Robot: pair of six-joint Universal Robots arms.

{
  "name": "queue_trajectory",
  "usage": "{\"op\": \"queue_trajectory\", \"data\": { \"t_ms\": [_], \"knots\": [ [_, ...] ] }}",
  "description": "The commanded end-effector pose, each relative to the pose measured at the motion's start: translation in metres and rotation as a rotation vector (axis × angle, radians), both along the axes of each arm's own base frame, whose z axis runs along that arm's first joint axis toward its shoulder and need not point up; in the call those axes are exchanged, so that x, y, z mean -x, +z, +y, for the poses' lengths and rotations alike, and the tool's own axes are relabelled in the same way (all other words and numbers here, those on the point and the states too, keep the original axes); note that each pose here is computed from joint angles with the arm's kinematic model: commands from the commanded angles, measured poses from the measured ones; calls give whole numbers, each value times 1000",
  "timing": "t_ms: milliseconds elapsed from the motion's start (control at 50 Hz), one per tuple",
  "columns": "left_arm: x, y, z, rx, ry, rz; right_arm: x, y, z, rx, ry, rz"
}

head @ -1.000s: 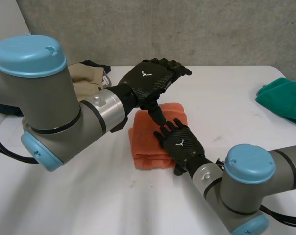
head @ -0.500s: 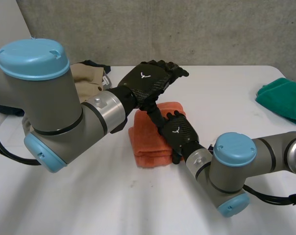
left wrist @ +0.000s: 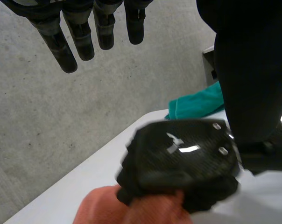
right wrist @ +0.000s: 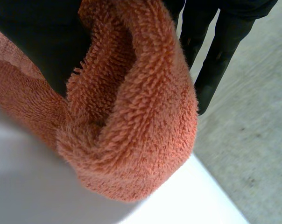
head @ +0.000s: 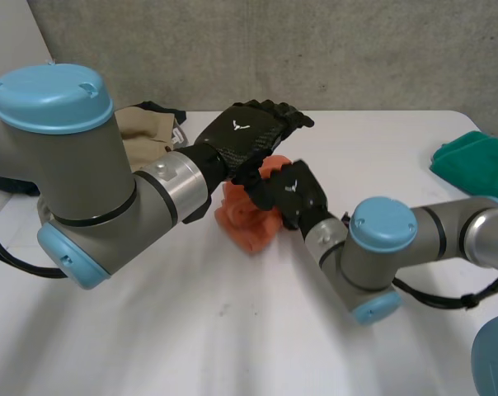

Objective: Fold the laundry.

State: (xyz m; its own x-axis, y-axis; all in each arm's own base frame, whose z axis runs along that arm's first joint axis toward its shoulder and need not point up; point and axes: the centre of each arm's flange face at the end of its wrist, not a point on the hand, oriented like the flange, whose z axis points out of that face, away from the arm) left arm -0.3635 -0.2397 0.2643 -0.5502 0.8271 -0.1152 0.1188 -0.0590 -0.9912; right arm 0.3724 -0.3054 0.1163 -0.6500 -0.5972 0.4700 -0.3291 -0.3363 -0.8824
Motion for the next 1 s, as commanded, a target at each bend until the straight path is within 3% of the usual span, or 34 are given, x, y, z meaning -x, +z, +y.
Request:
{"op": "queue_trajectory", "data": {
  "t_ms": [20, 180, 300, 400, 520, 660, 780, 880, 1000],
  "knots": [
    [-5, 3, -5, 6, 18, 3, -1, 47, -37, 52, -12, -176],
    [-9, 13, -7, 28, 29, 19, 67, 124, -114, 254, -149, -370],
    [-7, 15, -3, 22, 22, 27, 168, 148, -174, 349, -297, -426],
    [-6, 15, -1, 19, 14, 29, 250, 137, -213, 348, -349, -408],
    [-2, 13, 5, 15, -1, 26, 333, 75, -251, 263, -312, -346],
    [-2, 6, 5, 6, -3, 19, 390, -2, -256, 138, -272, -287],
    [-2, 1, 5, -3, -1, 14, 393, -38, -247, 48, -234, -279],
    [-2, 0, 7, -5, -4, 12, 400, -38, -242, 52, -291, -262],
    [2, 4, 14, 3, -21, 18, 418, 12, -226, 91, -505, -247]
  ]
}}
